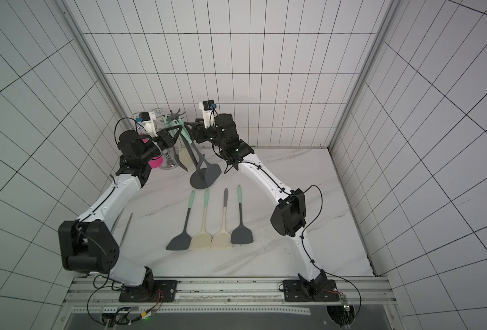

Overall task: Take the spatula off the kitchen utensil rack
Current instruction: Take off the spatula from the rack.

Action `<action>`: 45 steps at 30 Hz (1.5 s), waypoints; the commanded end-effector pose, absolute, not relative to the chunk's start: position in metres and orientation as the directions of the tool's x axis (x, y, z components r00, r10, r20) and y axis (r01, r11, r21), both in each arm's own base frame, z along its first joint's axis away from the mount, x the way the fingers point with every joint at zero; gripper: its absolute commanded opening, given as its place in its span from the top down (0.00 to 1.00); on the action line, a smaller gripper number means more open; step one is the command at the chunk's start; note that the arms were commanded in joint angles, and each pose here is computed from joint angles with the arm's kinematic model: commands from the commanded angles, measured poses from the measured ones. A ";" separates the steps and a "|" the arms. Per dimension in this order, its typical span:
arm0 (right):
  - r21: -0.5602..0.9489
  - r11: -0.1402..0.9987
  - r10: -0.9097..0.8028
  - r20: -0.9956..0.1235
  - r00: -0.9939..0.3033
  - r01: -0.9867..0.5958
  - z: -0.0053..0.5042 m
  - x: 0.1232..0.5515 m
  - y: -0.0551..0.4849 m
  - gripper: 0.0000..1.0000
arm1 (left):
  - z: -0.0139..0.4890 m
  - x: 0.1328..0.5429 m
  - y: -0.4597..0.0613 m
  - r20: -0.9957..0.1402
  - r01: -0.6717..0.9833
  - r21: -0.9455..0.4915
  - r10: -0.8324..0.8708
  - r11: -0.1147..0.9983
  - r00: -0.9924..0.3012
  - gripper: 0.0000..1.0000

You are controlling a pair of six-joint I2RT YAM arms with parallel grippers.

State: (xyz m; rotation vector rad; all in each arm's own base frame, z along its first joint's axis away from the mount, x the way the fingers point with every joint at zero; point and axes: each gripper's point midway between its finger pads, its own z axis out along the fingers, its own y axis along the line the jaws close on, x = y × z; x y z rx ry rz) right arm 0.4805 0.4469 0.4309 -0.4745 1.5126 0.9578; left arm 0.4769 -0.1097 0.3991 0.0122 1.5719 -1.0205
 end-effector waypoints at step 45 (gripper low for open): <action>0.244 0.641 0.019 -0.953 -0.303 -0.728 0.341 0.454 0.427 0.37 | 0.423 0.450 -0.157 -0.889 0.611 -0.456 -0.353 0.647 -0.291 1.00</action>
